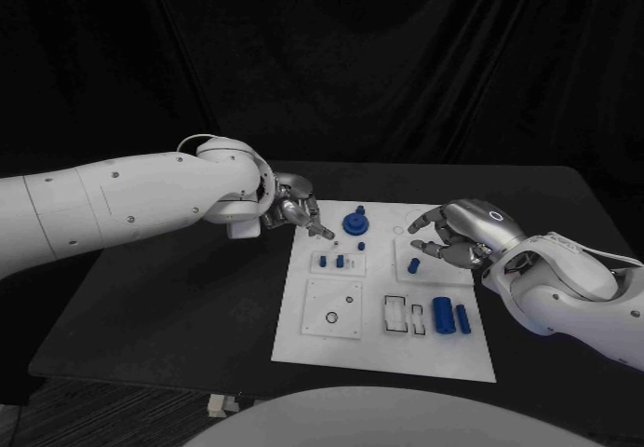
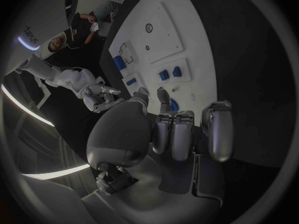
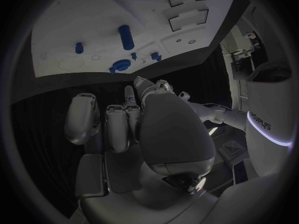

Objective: Assemble the parts on the task board

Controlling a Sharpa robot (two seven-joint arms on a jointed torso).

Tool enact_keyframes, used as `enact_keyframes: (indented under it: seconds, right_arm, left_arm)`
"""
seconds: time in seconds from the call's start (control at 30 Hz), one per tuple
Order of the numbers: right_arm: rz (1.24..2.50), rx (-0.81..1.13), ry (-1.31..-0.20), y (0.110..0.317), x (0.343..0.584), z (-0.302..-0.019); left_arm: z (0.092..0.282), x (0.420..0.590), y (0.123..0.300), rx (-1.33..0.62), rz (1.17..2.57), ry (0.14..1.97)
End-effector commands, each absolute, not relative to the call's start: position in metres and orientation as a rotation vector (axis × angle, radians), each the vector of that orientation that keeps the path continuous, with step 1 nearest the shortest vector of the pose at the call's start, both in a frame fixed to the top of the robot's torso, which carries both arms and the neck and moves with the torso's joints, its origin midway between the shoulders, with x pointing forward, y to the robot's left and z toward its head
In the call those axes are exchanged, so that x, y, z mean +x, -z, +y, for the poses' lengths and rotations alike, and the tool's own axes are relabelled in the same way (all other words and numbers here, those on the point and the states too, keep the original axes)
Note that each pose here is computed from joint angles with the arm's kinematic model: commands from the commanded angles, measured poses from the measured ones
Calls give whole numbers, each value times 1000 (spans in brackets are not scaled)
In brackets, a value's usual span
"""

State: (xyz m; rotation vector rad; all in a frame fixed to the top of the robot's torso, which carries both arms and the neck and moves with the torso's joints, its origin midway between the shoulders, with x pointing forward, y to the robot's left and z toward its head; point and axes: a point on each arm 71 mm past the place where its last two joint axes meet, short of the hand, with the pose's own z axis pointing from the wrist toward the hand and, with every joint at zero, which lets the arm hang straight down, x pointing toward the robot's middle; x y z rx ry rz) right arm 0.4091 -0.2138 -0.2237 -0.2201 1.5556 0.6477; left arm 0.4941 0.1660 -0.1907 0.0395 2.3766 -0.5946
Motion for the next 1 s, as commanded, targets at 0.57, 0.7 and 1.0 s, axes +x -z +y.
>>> enact_keyframes:
  seconds: [0.57, 0.7, 1.0]
  right_arm:
    - [1561, -216, -646, 225, 409, -214]
    - [1558, -215, -648, 224, 408, -214]
    - [1552, -214, -652, 224, 408, -214]
  left_arm:
    - [156, 506, 169, 232, 1954, 960]
    - [153, 502, 174, 403, 1837, 905]
    - [147, 495, 181, 591, 1683, 838]
